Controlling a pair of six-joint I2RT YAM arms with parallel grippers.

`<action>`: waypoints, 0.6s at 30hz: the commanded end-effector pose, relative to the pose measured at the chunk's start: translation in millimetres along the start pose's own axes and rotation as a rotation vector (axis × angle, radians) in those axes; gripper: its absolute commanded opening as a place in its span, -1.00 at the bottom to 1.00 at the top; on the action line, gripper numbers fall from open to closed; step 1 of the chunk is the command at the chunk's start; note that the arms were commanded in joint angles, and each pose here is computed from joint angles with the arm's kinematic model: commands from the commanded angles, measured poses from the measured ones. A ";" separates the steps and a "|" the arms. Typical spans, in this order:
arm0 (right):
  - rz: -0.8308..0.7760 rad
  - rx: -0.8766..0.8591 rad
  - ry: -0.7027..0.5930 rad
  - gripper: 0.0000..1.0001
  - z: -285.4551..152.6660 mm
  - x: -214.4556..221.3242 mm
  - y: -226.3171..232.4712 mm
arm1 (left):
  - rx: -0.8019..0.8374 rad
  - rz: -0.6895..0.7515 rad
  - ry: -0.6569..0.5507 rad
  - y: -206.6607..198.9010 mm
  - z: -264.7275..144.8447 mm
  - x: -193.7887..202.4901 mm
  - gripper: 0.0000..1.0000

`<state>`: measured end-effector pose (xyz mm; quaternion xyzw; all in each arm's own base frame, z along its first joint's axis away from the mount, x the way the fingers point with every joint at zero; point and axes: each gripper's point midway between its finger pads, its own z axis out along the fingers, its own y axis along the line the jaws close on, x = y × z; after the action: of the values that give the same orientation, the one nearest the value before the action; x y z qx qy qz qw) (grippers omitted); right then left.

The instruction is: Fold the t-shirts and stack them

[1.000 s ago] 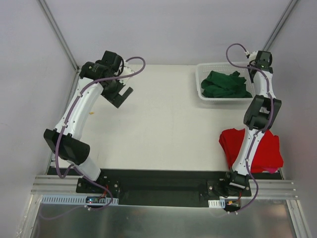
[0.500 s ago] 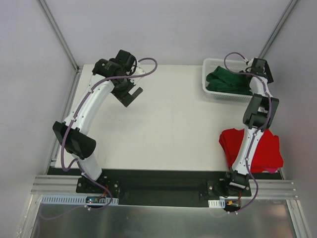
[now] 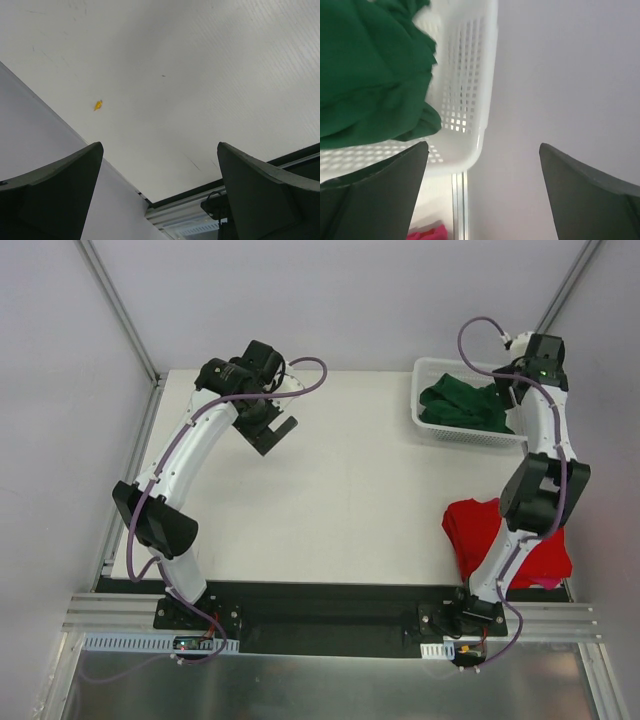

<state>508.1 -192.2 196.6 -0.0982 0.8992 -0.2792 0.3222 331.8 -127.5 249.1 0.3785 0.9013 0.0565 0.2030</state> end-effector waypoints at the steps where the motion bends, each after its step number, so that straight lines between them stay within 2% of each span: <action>1: 0.018 -0.152 -0.195 0.93 -84.2 -41.6 10.8 | 0.013 -0.011 -0.050 -0.1 -9.1 -8.0 0.99; 2: 0.001 -0.216 -0.207 0.93 -92.8 -41.2 21.2 | 0.015 -0.013 -0.054 -0.5 -9.2 -8.6 0.99; 3: -0.070 -0.390 -0.207 0.93 -101.9 -32.0 53.6 | 0.018 -0.011 -0.054 -0.6 -9.1 -7.9 0.98; 5: -0.166 -0.601 -0.142 0.93 -117.6 -3.7 93.1 | 0.030 -0.009 -0.053 -3.8 -7.1 -7.2 0.99; 6: -0.259 -0.707 -0.158 0.93 -118.6 3.2 112.5 | 0.031 -0.009 -0.055 -4.2 -8.1 -6.6 0.99; 8: -0.384 -0.796 -0.123 0.93 -120.6 23.3 131.7 | 0.034 -0.005 -0.051 -5.2 -7.5 -4.5 0.98; 9: -0.442 -0.803 -0.103 0.93 -114.6 32.3 135.4 | 0.033 -0.004 -0.054 -5.3 -8.9 -3.5 0.99; 12: -0.776 -0.812 -0.145 0.93 -98.2 48.7 136.6 | 0.032 -0.001 -0.037 -6.8 -8.5 5.4 0.99; 16: -1.012 -0.804 -0.166 0.93 -88.6 48.4 130.1 | 0.029 0.006 -0.020 -8.5 -7.9 13.3 0.98; 18: -1.071 -0.770 -0.177 0.93 -81.2 42.9 125.7 | 0.021 0.006 -0.016 -7.2 -7.9 14.5 0.99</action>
<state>415.3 -63.5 128.7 -0.5465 0.8225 -0.0099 0.1575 323.3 -129.3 234.9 0.3858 0.9024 0.0418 0.1872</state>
